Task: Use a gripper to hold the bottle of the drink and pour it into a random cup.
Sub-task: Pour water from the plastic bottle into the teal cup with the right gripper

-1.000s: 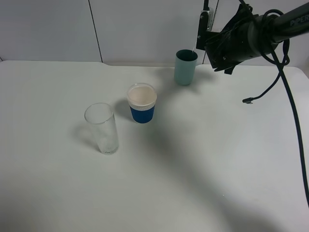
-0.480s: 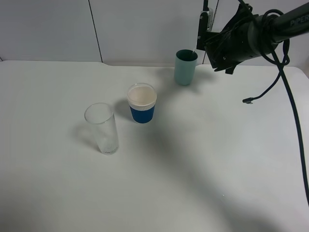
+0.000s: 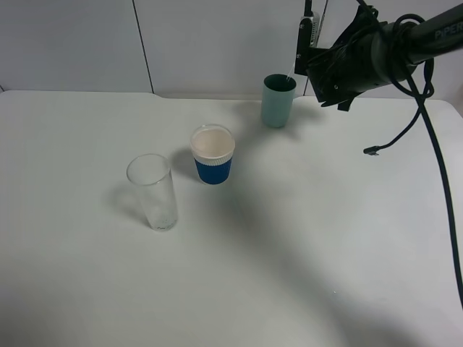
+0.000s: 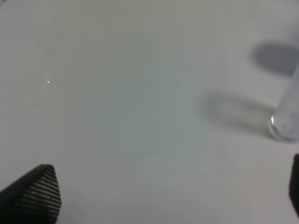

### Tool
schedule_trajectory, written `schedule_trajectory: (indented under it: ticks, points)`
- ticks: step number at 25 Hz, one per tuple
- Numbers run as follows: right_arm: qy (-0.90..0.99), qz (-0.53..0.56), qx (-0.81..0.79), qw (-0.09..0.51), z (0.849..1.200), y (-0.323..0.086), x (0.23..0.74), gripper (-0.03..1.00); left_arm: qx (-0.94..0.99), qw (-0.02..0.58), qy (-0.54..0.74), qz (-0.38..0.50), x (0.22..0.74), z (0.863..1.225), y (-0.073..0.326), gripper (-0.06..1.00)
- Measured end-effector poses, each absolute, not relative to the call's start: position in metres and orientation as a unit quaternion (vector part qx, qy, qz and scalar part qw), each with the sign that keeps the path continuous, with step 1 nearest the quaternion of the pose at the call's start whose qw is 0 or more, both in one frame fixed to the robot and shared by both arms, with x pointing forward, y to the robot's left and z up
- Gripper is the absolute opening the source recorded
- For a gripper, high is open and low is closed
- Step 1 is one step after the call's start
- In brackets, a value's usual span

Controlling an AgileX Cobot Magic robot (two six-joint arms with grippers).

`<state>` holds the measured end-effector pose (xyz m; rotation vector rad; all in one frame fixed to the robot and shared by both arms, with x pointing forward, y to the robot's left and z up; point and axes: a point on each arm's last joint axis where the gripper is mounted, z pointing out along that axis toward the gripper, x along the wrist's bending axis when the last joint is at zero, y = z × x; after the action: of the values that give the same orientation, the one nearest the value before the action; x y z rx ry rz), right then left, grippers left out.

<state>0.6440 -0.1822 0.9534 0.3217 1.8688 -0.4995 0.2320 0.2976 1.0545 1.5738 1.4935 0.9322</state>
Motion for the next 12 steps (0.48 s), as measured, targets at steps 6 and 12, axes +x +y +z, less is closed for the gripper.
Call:
schedule_trajectory:
  ticks: [6, 12]
  points:
    - [0.791, -0.215, 0.135, 0.556, 0.9537, -0.1825, 0.6439, 0.53, 0.616, 0.380, 0.585, 0.365, 0.2320, 1.0545, 0.2976, 0.99]
    - [0.788, -0.221, 0.137, 0.558, 0.9545, -0.1836, 0.6435, 0.53, 0.616, 0.380, 0.585, 0.365, 0.2320, 1.0545, 0.2976, 0.99]
